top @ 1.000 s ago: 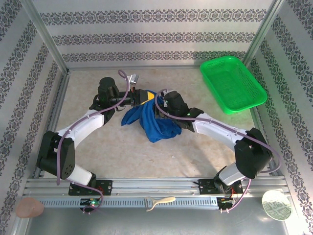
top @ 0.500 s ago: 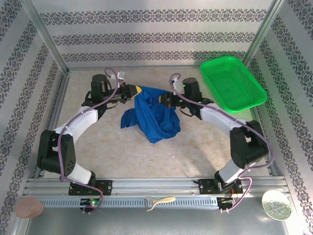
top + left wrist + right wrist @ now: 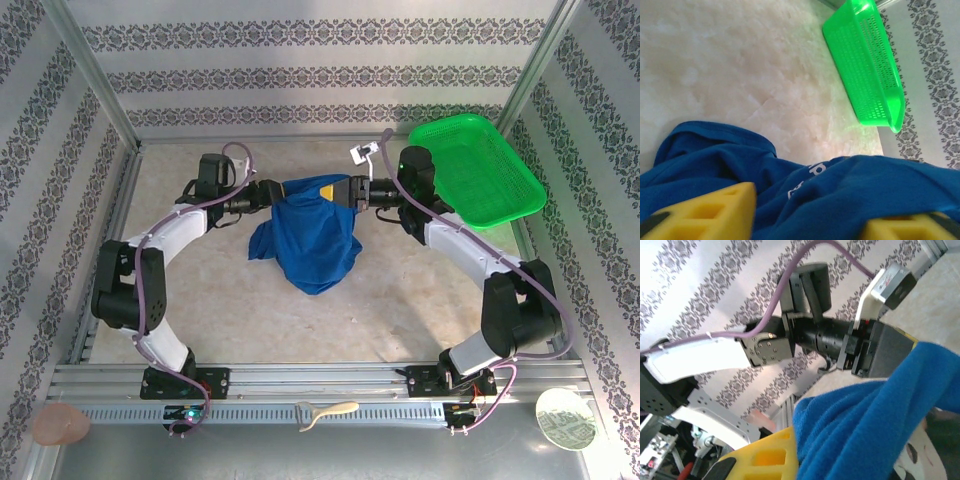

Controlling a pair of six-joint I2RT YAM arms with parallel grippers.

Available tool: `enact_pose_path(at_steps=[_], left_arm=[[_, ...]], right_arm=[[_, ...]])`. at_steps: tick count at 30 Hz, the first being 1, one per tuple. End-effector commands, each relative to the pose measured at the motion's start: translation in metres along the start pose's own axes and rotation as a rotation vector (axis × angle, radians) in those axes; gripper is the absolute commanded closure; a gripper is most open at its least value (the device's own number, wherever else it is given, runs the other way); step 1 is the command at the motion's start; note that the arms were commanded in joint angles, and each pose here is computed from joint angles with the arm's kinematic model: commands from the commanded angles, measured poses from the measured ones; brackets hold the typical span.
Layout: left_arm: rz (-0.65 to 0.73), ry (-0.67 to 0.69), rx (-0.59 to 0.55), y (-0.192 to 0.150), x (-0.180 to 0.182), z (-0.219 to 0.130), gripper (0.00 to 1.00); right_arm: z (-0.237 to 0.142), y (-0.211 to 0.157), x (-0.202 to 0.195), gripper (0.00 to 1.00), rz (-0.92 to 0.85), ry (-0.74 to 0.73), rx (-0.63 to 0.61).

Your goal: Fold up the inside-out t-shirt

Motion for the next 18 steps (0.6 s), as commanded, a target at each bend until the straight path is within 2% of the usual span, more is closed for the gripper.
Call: enact_pose_path(at_steps=[1, 7, 11, 14, 18], left_arm=[[0.049, -0.014, -0.032, -0.001, -0.018, -0.027, 0.43], [0.062, -0.135, -0.117, -0.007, -0.070, -0.070, 0.33], [0.066, -0.231, -0.124, -0.004, -0.091, -0.074, 0.32], [0.071, -0.208, -0.092, -0.004, -0.087, -0.062, 0.33], [0.108, -0.111, -0.070, -0.005, -0.067, -0.047, 0.34]], right_arm=[[-0.006, 0.011, 0.013, 1.00, -0.069, 0.088, -0.051], [-0.007, 0.008, 0.003, 1.00, -0.035, 0.073, -0.091], [-0.008, 0.007, 0.002, 1.00, -0.025, 0.065, -0.099], [-0.008, 0.006, 0.003, 1.00, -0.023, 0.066, -0.098], [-0.008, 0.006, 0.003, 1.00, -0.021, 0.066, -0.100]])
Point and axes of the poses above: each hand's point on the last joint's axis, 136 mm out from that joint toward the fingers, its own z axis out along the fingers, its own x axis along the line the jaws close on, y = z × x, the point moved 3 cm from there along -z, back along the fingers, and after that the axes turned 2 degrees about -z, right-handed, at the moved point
